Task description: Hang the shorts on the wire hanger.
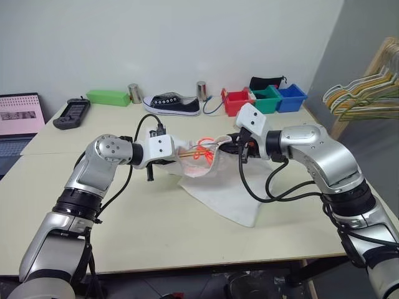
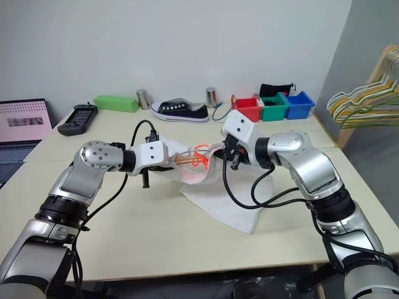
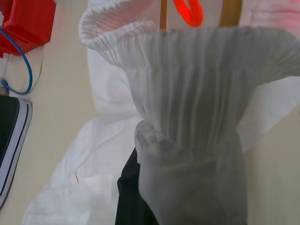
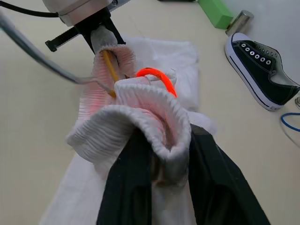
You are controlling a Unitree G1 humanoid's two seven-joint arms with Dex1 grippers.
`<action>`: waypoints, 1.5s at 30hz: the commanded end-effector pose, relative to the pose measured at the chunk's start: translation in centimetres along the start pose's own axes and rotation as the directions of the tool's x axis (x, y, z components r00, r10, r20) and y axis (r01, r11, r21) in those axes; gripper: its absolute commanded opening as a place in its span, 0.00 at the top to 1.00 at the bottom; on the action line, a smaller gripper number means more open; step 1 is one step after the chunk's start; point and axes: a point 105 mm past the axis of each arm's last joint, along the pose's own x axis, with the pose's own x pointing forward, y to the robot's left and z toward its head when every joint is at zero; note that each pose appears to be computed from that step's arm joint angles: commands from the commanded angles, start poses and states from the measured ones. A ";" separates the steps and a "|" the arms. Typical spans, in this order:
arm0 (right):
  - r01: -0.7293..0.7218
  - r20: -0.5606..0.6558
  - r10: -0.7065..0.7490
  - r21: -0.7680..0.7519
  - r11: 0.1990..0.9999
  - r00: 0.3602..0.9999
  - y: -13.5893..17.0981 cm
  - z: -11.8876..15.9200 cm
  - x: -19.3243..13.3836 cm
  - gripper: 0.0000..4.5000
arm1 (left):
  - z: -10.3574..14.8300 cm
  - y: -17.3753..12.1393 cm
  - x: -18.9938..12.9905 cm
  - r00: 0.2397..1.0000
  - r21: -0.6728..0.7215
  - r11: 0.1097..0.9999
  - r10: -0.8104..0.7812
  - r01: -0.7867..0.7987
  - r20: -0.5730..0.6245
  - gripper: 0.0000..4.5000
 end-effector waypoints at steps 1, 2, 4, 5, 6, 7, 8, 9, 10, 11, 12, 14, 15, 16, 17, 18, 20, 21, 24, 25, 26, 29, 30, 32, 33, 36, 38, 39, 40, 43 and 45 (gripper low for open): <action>-0.015 -0.002 0.015 -0.065 0.998 1.000 -0.3 0.8 -0.7 0.53 | 1.4 1.3 -1.1 0.997 0.041 0.997 0.066 -0.067 0.042 1.00; -0.021 -0.007 0.020 -0.067 0.998 1.000 -0.4 0.7 -0.9 0.49 | 1.4 1.3 -1.1 0.997 0.041 0.997 0.067 -0.068 0.041 1.00; -0.048 -0.041 0.044 -0.087 0.995 0.998 -0.3 0.2 -1.2 0.38 | 1.4 1.3 -1.2 0.997 0.046 0.997 0.067 -0.069 0.040 1.00; -0.065 -0.069 0.058 -0.109 0.992 0.996 -0.2 -0.4 -1.3 0.34 | 1.4 1.2 -1.2 0.997 0.056 0.996 0.062 -0.064 0.040 1.00; -0.077 -0.093 0.065 -0.125 0.989 0.993 -0.2 -0.8 -1.5 0.29 | 1.5 1.1 -1.2 0.998 0.066 0.996 0.054 -0.057 0.043 1.00; -0.078 -0.115 0.062 -0.140 0.987 0.991 -0.3 -1.3 -1.6 0.24 | 1.7 0.9 -1.2 0.997 0.072 0.996 0.048 -0.052 0.052 1.00; -0.078 -0.128 0.059 -0.150 0.986 0.990 -0.5 -1.5 -1.6 0.19 | 1.9 0.8 -1.3 0.997 0.075 0.996 0.044 -0.048 0.059 1.00; -0.067 -0.151 0.043 -0.160 0.985 0.988 -0.9 -2.1 -1.5 0.15 | 2.3 0.8 -1.3 0.997 0.093 0.995 0.041 -0.047 0.068 1.00; -0.056 -0.184 0.023 -0.179 0.982 0.983 -1.3 -2.7 -1.4 0.08 | 2.6 0.6 -1.3 0.997 0.114 0.992 0.036 -0.044 0.074 1.00; -0.045 -0.210 0.003 -0.194 0.980 0.978 -1.8 -3.2 -1.3 0.05 | 2.9 0.5 -1.4 0.996 0.131 0.991 0.029 -0.040 0.079 1.00; -0.031 -0.225 -0.016 -0.202 0.979 0.974 -2.2 -3.6 -1.1 0.00 | 3.2 0.3 -1.5 0.996 0.142 0.989 0.022 -0.034 0.085 1.00; -0.017 -0.259 -0.047 -0.239 0.971 0.965 -3.0 -4.2 -0.9 0.00 | 3.8 0.1 -1.8 0.995 0.154 0.988 0.011 -0.027 0.098 1.00; -0.017 -0.280 -0.061 -0.269 0.963 0.958 -3.3 -4.7 -0.9 0.00 | 4.1 0.0 -1.9 0.994 0.160 0.987 0.006 -0.024 0.106 1.00; -0.020 -0.296 -0.070 -0.291 0.957 0.953 -3.5 -5.1 -0.8 0.00 | 4.3 -0.1 -2.0 0.993 0.167 0.986 0.002 -0.021 0.114 1.00; -0.023 -0.313 -0.079 -0.311 0.950 0.947 -3.7 -5.5 -0.7 0.00 | 4.6 -0.1 -2.1 0.993 0.172 0.985 0.000 -0.021 0.120 1.00; -0.032 -0.333 -0.088 -0.341 0.940 0.939 -3.8 -5.9 -0.6 0.00 | 4.9 -0.2 -2.2 0.992 0.177 0.984 -0.002 -0.020 0.123 1.00; -0.047 -0.350 -0.094 -0.373 0.926 0.932 -4.0 -6.4 -0.4 0.00 | 5.1 -0.2 -2.3 0.992 0.185 0.983 -0.003 -0.020 0.122 1.00; -0.050 -0.352 -0.096 -0.384 0.922 0.931 -4.1 -6.5 -0.3 0.00 | 5.1 -0.2 -2.3 0.993 0.186 0.982 -0.002 -0.020 0.119 1.00; -0.057 -0.357 -0.099 -0.402 0.914 0.929 -4.4 -6.6 -0.2 0.08 | 4.5 -0.3 -2.3 0.996 0.203 0.979 -0.001 -0.017 0.087 1.00; -0.060 -0.362 -0.101 -0.408 0.911 0.927 -4.5 -6.8 -0.2 0.11 | 4.4 -0.3 -2.3 0.996 0.203 0.979 -0.002 -0.016 0.084 1.00; -0.063 -0.366 -0.102 -0.412 0.909 0.925 -4.6 -6.9 -0.3 0.15 | 4.3 -0.3 -2.3 0.996 0.202 0.979 -0.002 -0.015 0.084 1.00; -0.071 -0.389 -0.112 -0.426 0.902 0.914 -4.8 -7.6 -0.6 0.31 | 4.4 -0.3 -2.5 0.996 0.200 0.980 0.000 -0.017 0.088 1.00; -0.071 -0.395 -0.117 -0.430 0.900 0.911 -4.9 -7.8 -0.7 0.36 | 4.5 -0.3 -2.5 0.996 0.201 0.980 0.000 -0.017 0.088 1.00; -0.074 -0.407 -0.125 -0.439 0.895 0.905 -5.1 -8.2 -0.9 0.46 | 4.5 -0.2 -2.5 0.996 0.202 0.979 0.001 -0.019 0.089 1.00; -0.077 -0.413 -0.129 -0.446 0.892 0.902 -5.1 -8.3 -0.9 0.51 | 4.5 -0.1 -2.6 0.996 0.202 0.979 0.001 -0.019 0.090 1.00; -0.082 -0.426 -0.141 -0.463 0.883 0.894 -5.3 -8.7 -1.1 0.68 | 4.6 0.0 -2.5 0.996 0.204 0.979 0.002 -0.021 0.092 1.00; -0.079 -0.428 -0.146 -0.466 0.881 0.892 -5.4 -8.8 -1.2 0.75 | 4.6 0.0 -2.5 0.996 0.210 0.977 0.004 -0.023 0.092 1.00; -0.079 -0.428 -0.147 -0.466 0.881 0.892 -5.4 -8.8 -1.2 0.83 | 4.6 0.0 -2.5 0.996 0.211 0.977 0.004 -0.023 0.092 1.00; -0.079 -0.431 -0.151 -0.471 0.878 0.889 -5.4 -8.9 -1.3 0.85 | 4.6 0.0 -2.5 0.996 0.216 0.976 0.003 -0.022 0.090 1.00; -0.078 -0.435 -0.157 -0.475 0.877 0.887 -5.5 -9.1 -1.4 0.99 | 4.6 0.1 -2.6 0.996 0.219 0.975 0.003 -0.023 0.089 1.00; -0.077 -0.436 -0.158 -0.474 0.877 0.886 -5.5 -9.2 -1.5 1.00 | 4.6 0.2 -2.6 0.996 0.222 0.975 0.005 -0.025 0.090 1.00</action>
